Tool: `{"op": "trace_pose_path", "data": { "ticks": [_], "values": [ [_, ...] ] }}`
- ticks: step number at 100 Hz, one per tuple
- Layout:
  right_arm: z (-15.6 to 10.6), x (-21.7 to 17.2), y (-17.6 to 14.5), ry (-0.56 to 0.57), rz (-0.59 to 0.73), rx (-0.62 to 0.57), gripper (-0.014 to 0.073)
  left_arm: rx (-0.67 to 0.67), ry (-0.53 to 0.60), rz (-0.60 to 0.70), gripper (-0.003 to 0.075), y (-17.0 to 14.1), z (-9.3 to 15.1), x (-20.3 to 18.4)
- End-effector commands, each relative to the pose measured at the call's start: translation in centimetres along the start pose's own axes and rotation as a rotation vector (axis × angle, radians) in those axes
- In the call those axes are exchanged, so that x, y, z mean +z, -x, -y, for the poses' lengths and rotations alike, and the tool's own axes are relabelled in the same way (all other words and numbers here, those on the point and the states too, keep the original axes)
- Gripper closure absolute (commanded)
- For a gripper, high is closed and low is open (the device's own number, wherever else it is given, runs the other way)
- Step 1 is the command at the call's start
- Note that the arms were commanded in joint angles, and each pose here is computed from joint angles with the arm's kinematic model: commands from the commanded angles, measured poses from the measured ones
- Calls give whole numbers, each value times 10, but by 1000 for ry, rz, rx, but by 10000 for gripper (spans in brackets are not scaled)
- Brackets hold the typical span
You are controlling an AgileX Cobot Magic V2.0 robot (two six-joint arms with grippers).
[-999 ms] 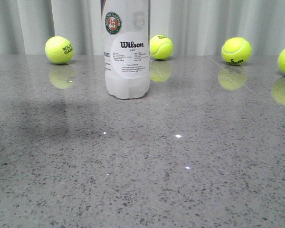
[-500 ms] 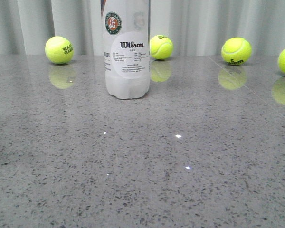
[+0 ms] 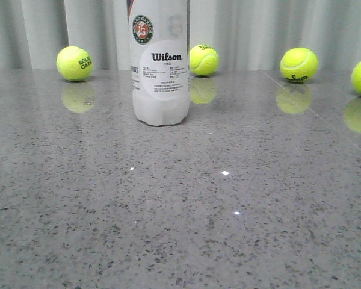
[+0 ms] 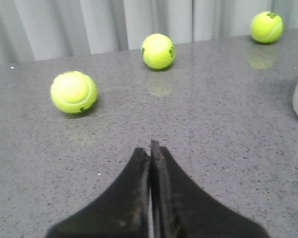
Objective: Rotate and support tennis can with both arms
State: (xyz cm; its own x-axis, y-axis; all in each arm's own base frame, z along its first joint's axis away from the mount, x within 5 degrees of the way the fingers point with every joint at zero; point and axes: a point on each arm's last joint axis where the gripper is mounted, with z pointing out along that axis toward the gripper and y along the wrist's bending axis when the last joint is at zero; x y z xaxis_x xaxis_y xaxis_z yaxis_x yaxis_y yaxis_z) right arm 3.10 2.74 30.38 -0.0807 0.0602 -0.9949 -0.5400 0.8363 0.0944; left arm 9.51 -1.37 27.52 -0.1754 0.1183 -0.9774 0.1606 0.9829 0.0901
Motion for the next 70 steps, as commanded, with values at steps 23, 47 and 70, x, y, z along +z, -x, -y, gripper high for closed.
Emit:
{"op": "trace_pose_path", "data": {
  "ticks": [23,47,70],
  "values": [
    [0,-1,14,-13,87,3,657,-67,76,161,739,-41,-1,-23],
    [0,-1,14,-13,87,3,657,-72,75,237,739,-85,4,-24],
    [0,-1,14,-13,85,3,657,-74,76,208,739,-87,4,-25]
  ]
}}
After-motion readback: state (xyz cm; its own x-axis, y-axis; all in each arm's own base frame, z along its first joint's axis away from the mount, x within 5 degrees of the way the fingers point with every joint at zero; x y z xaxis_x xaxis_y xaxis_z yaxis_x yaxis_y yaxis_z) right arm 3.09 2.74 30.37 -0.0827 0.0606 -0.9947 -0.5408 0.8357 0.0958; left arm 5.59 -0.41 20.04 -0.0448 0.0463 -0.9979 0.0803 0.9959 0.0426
